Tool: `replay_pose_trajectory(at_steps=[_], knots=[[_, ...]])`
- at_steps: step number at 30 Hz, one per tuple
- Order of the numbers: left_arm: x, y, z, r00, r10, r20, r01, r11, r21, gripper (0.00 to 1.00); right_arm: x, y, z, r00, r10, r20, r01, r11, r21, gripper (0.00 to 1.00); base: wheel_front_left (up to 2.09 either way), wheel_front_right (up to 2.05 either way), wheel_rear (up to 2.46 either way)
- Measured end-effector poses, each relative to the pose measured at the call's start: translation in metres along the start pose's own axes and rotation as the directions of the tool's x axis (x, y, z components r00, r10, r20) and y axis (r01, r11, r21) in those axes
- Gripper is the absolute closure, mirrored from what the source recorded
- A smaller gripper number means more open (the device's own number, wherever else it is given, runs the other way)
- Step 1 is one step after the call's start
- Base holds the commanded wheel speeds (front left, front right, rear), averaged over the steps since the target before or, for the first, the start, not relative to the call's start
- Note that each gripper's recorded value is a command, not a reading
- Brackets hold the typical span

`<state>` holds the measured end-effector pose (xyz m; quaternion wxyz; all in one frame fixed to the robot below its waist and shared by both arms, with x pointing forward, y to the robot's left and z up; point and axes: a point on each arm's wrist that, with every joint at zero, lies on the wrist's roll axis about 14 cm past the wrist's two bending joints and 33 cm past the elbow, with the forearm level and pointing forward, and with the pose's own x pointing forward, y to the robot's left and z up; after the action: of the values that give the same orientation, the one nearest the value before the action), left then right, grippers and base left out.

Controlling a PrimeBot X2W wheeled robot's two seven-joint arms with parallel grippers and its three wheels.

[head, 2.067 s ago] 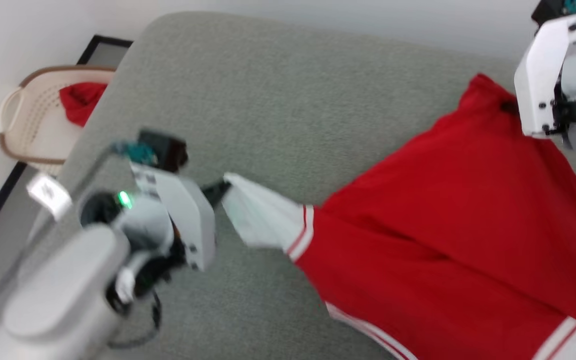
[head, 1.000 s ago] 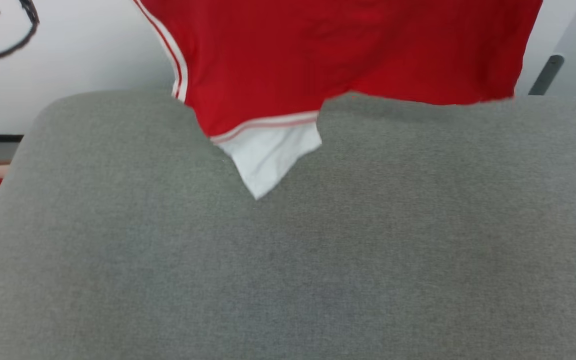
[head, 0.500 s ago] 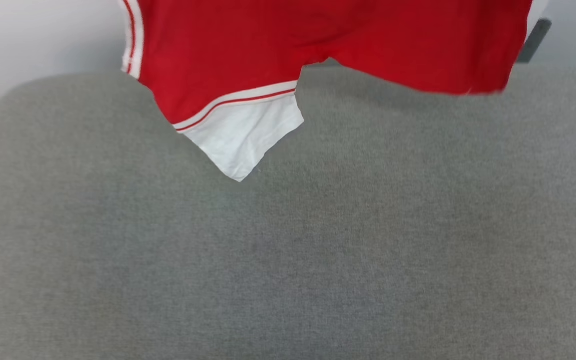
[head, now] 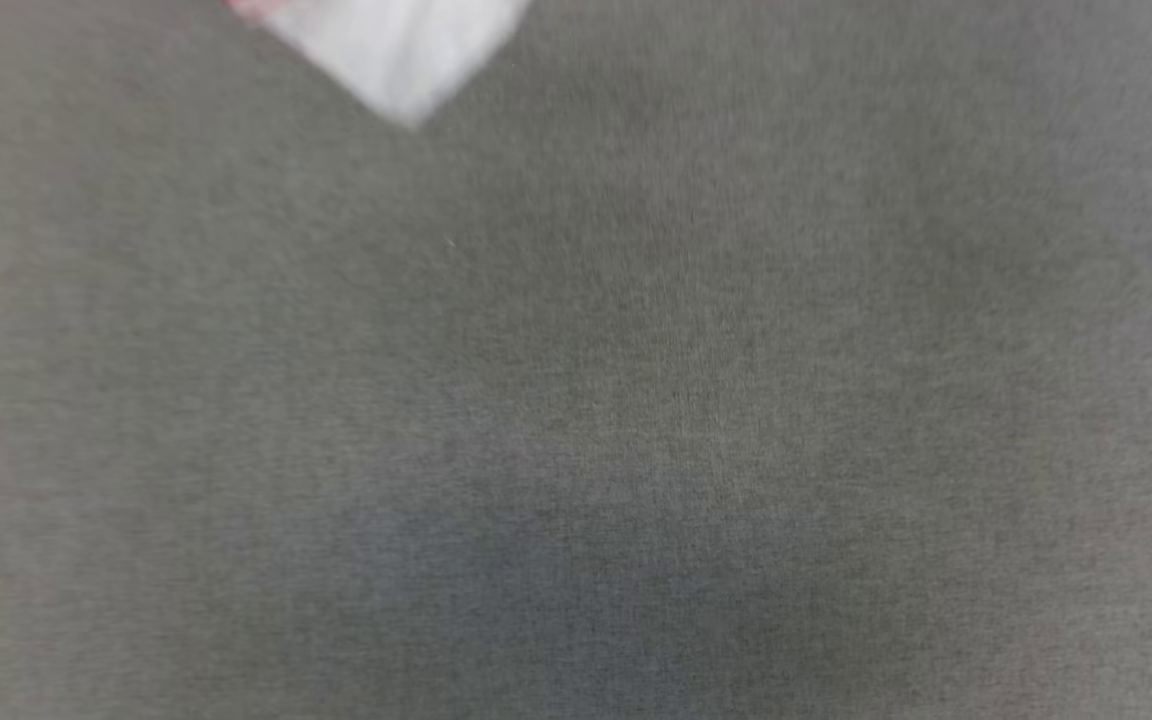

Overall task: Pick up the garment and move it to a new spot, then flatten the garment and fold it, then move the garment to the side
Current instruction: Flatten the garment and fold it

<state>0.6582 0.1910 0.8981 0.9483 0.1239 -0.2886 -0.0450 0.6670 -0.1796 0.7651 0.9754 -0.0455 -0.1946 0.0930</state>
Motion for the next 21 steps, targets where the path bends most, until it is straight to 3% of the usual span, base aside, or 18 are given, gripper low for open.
replay_pose_trajectory(at_steps=[4, 9, 13, 17, 21], knots=[[0.02, -0.017, -0.01, 0.995, -0.028, 0.094, 0.029, 1.0, -0.007, 1.0, 0.011, -0.012, -0.034, 0.999, -0.024, 0.026, 0.025, 0.999, -0.03, 1.0, 0.0, 0.0, 0.0], [0.032, -0.049, -0.065, 0.991, -0.09, 0.097, 0.093, 0.995, -0.02, 1.0, 0.02, -0.017, -0.095, 0.999, -0.035, -0.021, 0.033, 0.997, -0.068, 1.0, 0.0, 0.0, 0.0], [0.029, -0.066, -0.133, 0.994, -0.108, 0.03, 0.11, 0.991, -0.071, 1.0, 0.021, -0.011, -0.147, 0.998, -0.025, -0.061, 0.02, 0.996, -0.083, 1.0, 0.0, 0.0, 0.0], [0.009, -0.082, -0.214, 0.989, -0.127, -0.08, 0.116, 0.985, -0.131, 1.0, -0.002, 0.015, -0.238, 0.976, 0.007, -0.218, -0.016, 0.999, -0.039, 1.0, 0.0, 0.0, 0.0], [-0.025, -0.093, -0.277, 0.968, -0.148, -0.205, 0.115, 0.98, -0.165, 1.0, -0.014, 0.034, -0.275, 0.959, 0.043, -0.281, -0.05, 0.999, -0.017, 1.0, 0.0, 0.0, 0.0]])
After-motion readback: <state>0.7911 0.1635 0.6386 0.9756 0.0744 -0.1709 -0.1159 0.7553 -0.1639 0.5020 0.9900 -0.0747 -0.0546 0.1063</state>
